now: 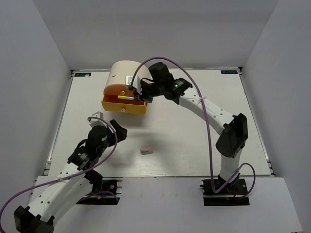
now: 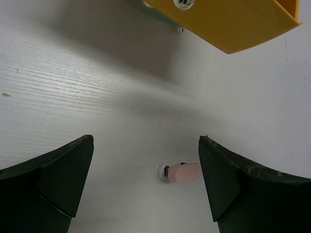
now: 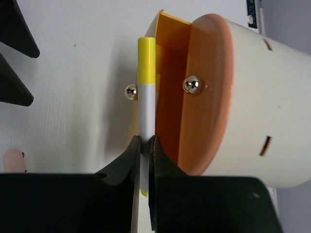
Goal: Sort the stationery into containers
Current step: Place the stationery into the container, then close the drawer
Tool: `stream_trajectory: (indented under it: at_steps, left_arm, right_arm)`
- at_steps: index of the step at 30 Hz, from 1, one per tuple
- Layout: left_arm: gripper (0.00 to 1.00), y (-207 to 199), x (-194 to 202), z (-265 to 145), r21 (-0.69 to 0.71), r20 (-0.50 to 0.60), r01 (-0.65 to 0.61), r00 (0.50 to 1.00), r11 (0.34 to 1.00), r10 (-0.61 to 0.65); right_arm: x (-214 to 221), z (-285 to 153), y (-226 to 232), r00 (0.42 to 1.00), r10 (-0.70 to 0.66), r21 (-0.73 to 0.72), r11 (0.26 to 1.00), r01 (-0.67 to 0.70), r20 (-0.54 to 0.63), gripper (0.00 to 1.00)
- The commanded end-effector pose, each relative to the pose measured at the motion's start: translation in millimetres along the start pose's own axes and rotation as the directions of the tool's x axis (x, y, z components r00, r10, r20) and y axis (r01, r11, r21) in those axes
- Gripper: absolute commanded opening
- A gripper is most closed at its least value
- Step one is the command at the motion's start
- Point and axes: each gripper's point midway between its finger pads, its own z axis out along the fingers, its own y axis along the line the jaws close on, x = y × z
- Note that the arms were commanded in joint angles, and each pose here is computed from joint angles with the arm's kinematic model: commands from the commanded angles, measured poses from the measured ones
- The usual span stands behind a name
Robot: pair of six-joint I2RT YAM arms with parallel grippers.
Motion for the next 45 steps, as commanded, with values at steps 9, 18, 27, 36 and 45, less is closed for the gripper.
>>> stream_trajectory:
  at_steps: [9,18,27,36,45]
  left_arm:
    - [0.98,1,-5,4,0.007,0.045,-0.007,0.999,1.0,0.006]
    - [0.98,2,-3,5,0.007,0.045,-0.007,0.999,1.0,0.006]
    - [0.98,2,-2,8,0.001,0.039,-0.009,0.999,1.0,0.009]
    - [0.96,-5,-7,15,0.017,0.058,-0.031,0.998,0.999,0.03]
    - [0.66,-13,-21,40,-0.017,0.086,-0.16,0.983,0.987,0.161]
  right_arm:
    - [-6,40,-13,1.0,0.001,0.054,0.999,-0.001,0.012,0.0]
    - [23,50,-24,0.997,0.014,0.128,0.992,-0.005,-0.074,0.0]
    - [44,53,-24,0.992,0.011,0.152,0.988,0.008,-0.124,0.16]
    - [40,47,-16,0.994,0.006,0.138,0.99,0.01,-0.111,0.37]
    - [4,9,-21,0.997,0.074,0.169,0.983,-0.069,-0.028,0.06]
